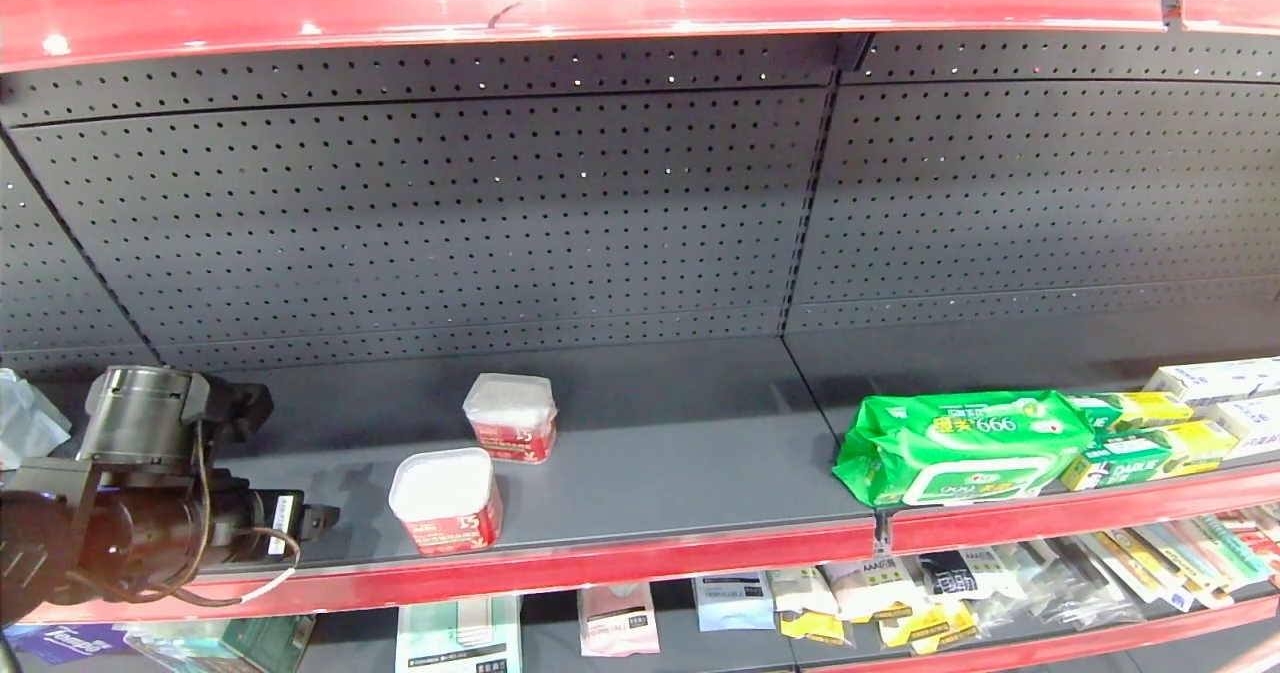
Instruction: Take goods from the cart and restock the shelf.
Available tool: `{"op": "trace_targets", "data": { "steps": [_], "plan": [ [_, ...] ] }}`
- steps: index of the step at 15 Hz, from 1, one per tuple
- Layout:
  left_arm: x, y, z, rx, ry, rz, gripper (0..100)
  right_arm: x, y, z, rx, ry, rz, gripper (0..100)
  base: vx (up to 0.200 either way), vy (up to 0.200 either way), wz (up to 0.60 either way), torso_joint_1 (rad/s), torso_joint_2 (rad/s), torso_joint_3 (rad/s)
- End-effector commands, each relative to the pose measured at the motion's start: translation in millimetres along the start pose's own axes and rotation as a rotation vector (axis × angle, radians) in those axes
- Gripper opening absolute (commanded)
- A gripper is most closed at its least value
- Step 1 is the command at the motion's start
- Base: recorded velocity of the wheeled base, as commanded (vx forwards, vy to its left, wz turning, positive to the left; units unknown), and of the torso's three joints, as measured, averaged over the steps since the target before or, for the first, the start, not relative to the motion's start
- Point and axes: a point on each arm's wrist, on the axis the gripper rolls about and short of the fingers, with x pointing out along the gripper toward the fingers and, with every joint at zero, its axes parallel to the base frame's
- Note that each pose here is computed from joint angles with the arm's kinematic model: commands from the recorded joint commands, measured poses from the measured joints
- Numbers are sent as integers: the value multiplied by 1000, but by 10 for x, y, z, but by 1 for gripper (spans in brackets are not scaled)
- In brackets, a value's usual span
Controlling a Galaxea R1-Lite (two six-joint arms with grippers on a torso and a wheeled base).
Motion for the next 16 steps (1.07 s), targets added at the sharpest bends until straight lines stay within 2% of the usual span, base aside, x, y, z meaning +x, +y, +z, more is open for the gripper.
{"op": "trace_targets", "data": {
  "steps": [1,4,7,11,16],
  "plan": [
    [52,-78,8,23,9,-18,100,1,0,-1,0,3,1,100,0,0,0,0,0,0],
    [134,-133,18,30,3,-28,100,1,0,1,0,1,0,100,0,0,0,0,0,0],
    [184,-209,15,51,7,-45,100,1,0,-1,0,3,0,100,0,0,0,0,0,0],
    [237,-322,40,75,-24,-71,100,1,0,1,0,1,0,100,0,0,0,0,0,0],
    [299,-357,100,75,-38,-74,100,1,0,-1,0,3,1,100,0,0,0,0,0,0]
  ]
}}
